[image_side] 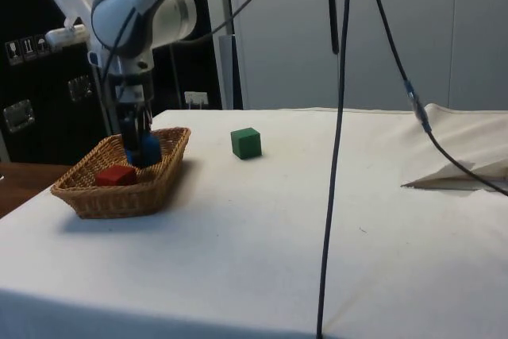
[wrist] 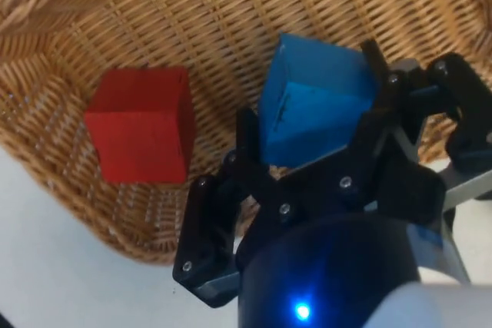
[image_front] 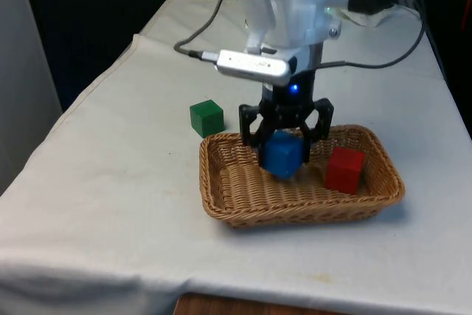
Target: Pick up exactly two blocks and place them into the basket.
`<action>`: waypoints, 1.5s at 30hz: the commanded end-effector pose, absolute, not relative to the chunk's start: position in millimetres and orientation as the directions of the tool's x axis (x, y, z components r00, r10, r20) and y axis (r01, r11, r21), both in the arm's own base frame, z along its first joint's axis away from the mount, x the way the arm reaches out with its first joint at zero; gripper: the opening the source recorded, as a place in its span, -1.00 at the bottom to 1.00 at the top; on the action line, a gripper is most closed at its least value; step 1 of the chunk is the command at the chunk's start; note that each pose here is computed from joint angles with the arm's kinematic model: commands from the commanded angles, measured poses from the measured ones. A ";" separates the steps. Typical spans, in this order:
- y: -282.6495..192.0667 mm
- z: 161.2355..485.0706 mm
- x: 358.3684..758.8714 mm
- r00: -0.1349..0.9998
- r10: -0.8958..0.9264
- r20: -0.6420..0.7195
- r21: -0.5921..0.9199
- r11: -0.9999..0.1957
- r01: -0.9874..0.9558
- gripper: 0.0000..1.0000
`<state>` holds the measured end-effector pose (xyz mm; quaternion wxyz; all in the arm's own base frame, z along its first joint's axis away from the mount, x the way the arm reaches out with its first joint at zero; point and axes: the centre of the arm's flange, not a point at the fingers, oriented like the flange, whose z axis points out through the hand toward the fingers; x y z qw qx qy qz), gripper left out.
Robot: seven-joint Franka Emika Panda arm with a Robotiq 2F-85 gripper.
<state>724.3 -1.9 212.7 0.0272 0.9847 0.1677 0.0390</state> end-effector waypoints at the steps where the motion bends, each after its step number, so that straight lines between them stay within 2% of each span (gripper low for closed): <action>1: -1.3 206.9 724.8 0.938 0.337 0.075 0.061 -0.941 0.333 -0.14; 5: -1.1 205.5 726.6 0.935 0.347 0.074 0.064 -0.937 0.343 -0.14; 8: -1.3 205.7 727.4 0.934 0.349 0.075 0.065 -0.937 0.345 -0.04; 9: -1.5 206.5 728.2 0.934 0.350 0.076 0.065 -0.936 0.345 0.30; 12: -1.8 206.7 728.5 0.933 0.352 0.075 0.066 -0.935 0.347 0.90; 13: -1.7 207.0 728.6 0.933 0.352 0.075 0.066 -0.935 0.347 0.99; 25: -1.7 208.5 728.1 0.933 0.352 0.077 0.075 -0.935 0.347 1.00; 27: -0.7 222.3 724.4 0.933 0.352 0.073 0.067 -0.935 0.347 1.00; 34: -0.8 238.3 718.8 0.935 0.349 0.065 0.050 -0.937 0.346 1.00; 45: -3.1 273.9 687.0 0.937 0.344 0.063 0.029 -0.939 0.343 1.00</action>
